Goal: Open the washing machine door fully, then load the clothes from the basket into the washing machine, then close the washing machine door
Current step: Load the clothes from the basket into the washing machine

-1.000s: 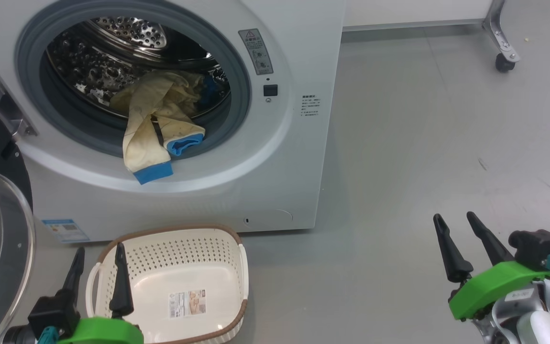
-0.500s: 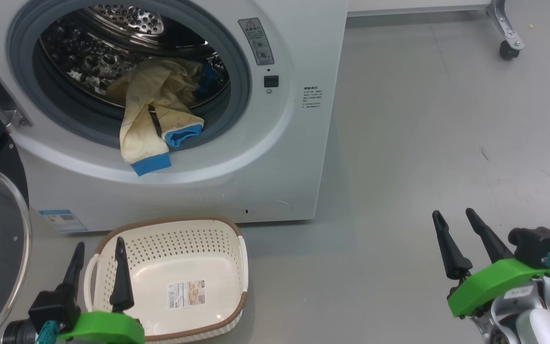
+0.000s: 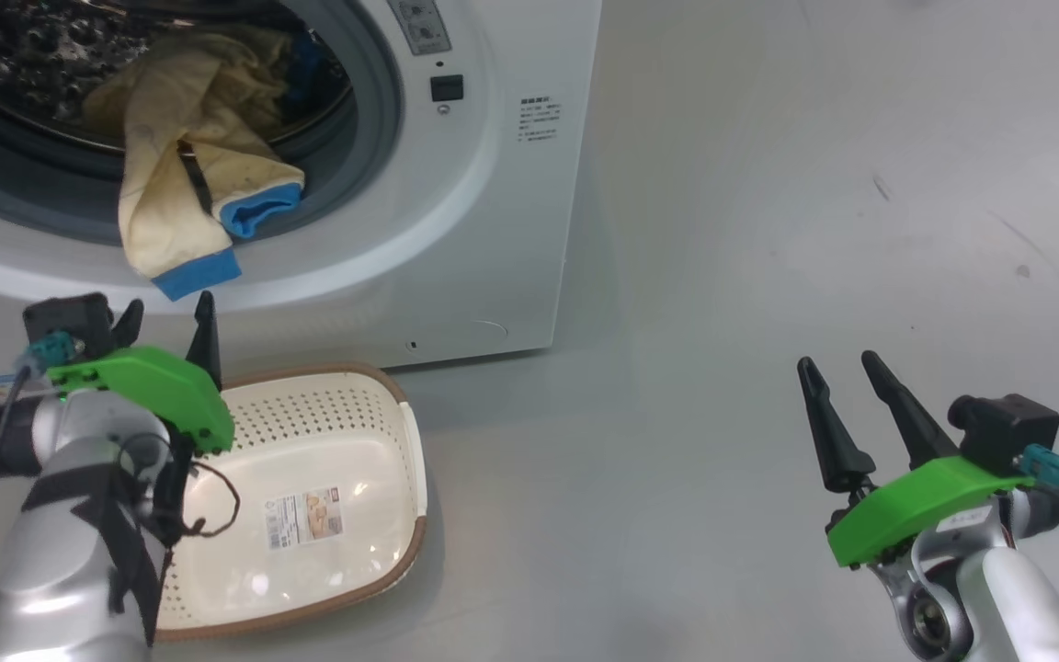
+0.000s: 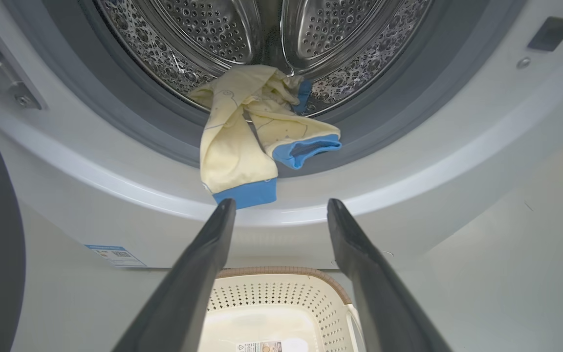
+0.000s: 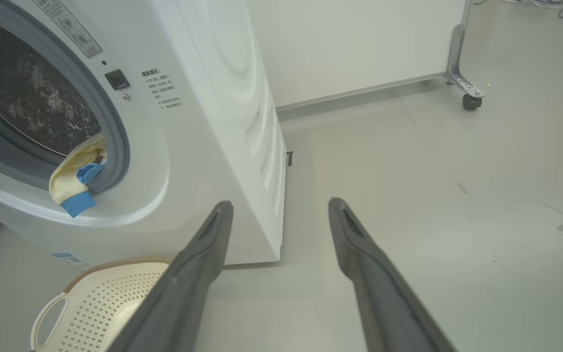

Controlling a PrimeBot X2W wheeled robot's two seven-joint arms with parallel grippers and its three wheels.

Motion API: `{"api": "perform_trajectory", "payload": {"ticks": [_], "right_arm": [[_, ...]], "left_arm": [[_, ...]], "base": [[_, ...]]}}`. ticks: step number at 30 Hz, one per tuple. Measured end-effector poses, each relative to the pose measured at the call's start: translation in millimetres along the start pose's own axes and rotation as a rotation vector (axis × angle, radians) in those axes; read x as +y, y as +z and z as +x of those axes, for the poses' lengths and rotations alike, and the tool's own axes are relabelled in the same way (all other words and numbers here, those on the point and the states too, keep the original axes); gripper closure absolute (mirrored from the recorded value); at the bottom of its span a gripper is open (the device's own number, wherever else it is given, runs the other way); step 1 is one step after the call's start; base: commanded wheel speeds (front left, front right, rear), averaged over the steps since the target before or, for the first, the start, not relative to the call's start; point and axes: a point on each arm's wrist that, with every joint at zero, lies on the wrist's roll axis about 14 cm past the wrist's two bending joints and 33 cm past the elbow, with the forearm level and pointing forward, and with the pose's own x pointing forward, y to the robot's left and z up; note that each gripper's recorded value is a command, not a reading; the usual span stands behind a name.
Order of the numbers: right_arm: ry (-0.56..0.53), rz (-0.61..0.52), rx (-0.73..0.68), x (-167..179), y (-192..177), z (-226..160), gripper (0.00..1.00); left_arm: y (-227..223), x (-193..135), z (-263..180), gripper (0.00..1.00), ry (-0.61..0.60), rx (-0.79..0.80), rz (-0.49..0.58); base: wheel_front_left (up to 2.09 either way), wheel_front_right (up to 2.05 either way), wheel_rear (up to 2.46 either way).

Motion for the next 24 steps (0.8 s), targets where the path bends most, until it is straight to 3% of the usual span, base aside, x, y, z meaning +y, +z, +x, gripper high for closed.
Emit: {"api": "perform_trajectory", "payload": {"ticks": [11, 24], "right_arm": [[-0.071, 0.009, 0.026, -22.3, -16.3, 9.3, 0.0], [-0.166, 0.023, 0.085, -50.0, -44.1, 12.7, 0.0]], "left_arm": [[-14.8, -4.9, 74.0, 0.0, -0.034, 0.178, -0.089], [-49.8, 4.1, 131.7, 0.0, -0.013, 0.296, -0.098]], "base": [[0.0, 0.0, 0.0], [0.0, 0.0, 0.0]]}}
